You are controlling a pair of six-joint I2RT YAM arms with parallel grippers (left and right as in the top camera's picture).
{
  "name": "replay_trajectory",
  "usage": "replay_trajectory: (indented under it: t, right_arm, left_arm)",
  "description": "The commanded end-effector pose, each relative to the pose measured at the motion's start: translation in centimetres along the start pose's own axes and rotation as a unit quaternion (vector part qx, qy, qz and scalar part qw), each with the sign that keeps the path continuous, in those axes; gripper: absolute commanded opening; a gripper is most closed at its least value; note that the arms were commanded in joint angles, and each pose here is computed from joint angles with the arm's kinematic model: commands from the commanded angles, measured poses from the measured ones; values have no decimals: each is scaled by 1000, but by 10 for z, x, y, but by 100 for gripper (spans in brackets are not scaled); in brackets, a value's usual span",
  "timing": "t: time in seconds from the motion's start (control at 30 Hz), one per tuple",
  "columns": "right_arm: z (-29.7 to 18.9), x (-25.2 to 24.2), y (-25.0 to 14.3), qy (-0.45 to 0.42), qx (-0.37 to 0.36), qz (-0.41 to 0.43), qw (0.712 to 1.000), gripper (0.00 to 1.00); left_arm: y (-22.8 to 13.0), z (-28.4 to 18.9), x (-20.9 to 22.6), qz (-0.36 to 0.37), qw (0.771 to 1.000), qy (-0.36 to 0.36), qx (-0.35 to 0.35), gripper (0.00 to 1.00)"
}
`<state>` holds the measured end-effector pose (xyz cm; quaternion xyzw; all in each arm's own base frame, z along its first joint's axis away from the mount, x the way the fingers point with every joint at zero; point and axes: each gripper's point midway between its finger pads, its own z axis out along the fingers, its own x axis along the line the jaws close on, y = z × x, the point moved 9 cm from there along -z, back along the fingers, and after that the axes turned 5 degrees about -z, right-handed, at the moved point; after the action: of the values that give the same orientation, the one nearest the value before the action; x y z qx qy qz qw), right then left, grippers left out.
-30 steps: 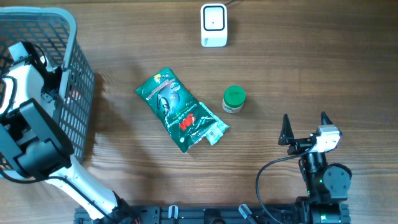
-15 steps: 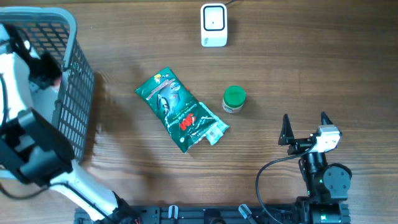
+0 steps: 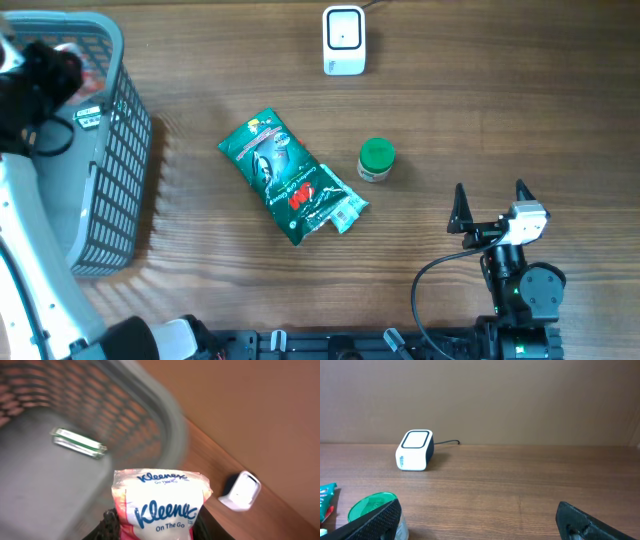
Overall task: Scan the item barcode
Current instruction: 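Carry the Kleenex pack with the left gripper and drop it right of the jar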
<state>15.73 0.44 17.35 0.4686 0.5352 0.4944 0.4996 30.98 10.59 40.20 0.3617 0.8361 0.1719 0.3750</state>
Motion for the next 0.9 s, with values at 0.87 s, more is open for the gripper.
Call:
replay_trajectory:
  t: [0.87]
  right_arm:
    - [0,-2,0,-9,-1,6,1000,100]
  left_arm:
    - [-388,94,-271,301,884,-216,286,31]
